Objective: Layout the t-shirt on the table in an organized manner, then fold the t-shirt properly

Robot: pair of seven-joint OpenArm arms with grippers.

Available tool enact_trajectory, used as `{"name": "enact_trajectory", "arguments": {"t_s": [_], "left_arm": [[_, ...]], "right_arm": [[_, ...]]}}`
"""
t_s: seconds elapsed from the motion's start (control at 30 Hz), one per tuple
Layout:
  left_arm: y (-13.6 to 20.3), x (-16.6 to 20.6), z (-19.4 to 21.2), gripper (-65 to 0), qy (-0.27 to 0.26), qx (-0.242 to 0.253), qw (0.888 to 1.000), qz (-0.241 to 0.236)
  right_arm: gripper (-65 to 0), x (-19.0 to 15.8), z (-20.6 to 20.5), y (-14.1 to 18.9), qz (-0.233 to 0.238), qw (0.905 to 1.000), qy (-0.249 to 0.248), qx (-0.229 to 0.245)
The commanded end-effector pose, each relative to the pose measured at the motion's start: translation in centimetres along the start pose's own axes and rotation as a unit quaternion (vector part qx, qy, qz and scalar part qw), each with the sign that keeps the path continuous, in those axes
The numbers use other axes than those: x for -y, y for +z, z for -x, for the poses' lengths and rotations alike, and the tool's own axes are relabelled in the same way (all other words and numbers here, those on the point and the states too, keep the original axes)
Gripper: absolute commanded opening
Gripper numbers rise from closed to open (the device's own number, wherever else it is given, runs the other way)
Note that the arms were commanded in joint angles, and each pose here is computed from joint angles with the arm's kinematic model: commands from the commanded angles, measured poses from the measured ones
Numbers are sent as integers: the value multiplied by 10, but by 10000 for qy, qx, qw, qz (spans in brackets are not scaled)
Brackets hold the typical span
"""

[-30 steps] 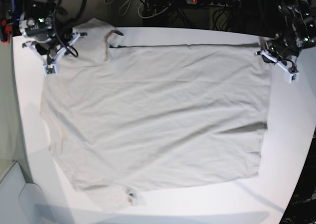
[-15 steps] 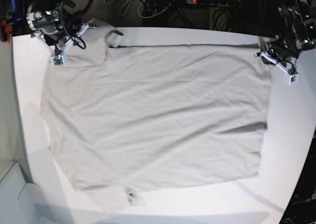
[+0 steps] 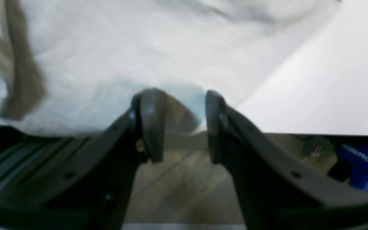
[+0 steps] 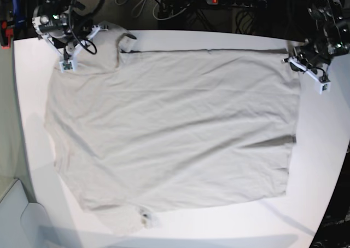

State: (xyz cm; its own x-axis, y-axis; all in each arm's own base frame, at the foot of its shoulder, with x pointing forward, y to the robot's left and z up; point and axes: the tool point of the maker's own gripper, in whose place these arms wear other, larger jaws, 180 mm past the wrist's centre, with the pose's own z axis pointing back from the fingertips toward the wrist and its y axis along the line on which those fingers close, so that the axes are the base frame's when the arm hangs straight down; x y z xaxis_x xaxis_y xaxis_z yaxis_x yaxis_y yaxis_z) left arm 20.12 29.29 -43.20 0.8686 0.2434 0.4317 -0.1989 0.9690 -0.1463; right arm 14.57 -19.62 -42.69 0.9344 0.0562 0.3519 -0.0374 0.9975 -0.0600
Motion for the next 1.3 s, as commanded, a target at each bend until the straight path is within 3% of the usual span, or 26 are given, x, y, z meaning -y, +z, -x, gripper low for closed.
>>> {"name": "enact_trajectory", "arguments": {"t_s": [0.0,0.2,0.4,0.53,0.9,1.27], "left_arm": [[3,-6,-2,-649,-73,-37,9999,-93],[3,-6,-2,-649,-68,-33,9999,-97],[3,-6,-2,-649,-68,-33,9999,-97],[3,-6,-2,-649,-68,-33,9999,-97],[15,-24,-11,-649,195,181,9993,-260],[23,-15,-30,-649,51,457,9987,-225]], "right_arm": [[-427,1,-4,3,20,10000,39,81],[-455,1,-3,2,8,10000,31,68],[-644,-7,18,-23,-234,9989,-114,-377],[-650,-11,26,-28,-305,9981,-151,-505],[-650,2,-19,10,75,9995,58,292],[-650,5,-43,17,155,9979,94,621]]}}
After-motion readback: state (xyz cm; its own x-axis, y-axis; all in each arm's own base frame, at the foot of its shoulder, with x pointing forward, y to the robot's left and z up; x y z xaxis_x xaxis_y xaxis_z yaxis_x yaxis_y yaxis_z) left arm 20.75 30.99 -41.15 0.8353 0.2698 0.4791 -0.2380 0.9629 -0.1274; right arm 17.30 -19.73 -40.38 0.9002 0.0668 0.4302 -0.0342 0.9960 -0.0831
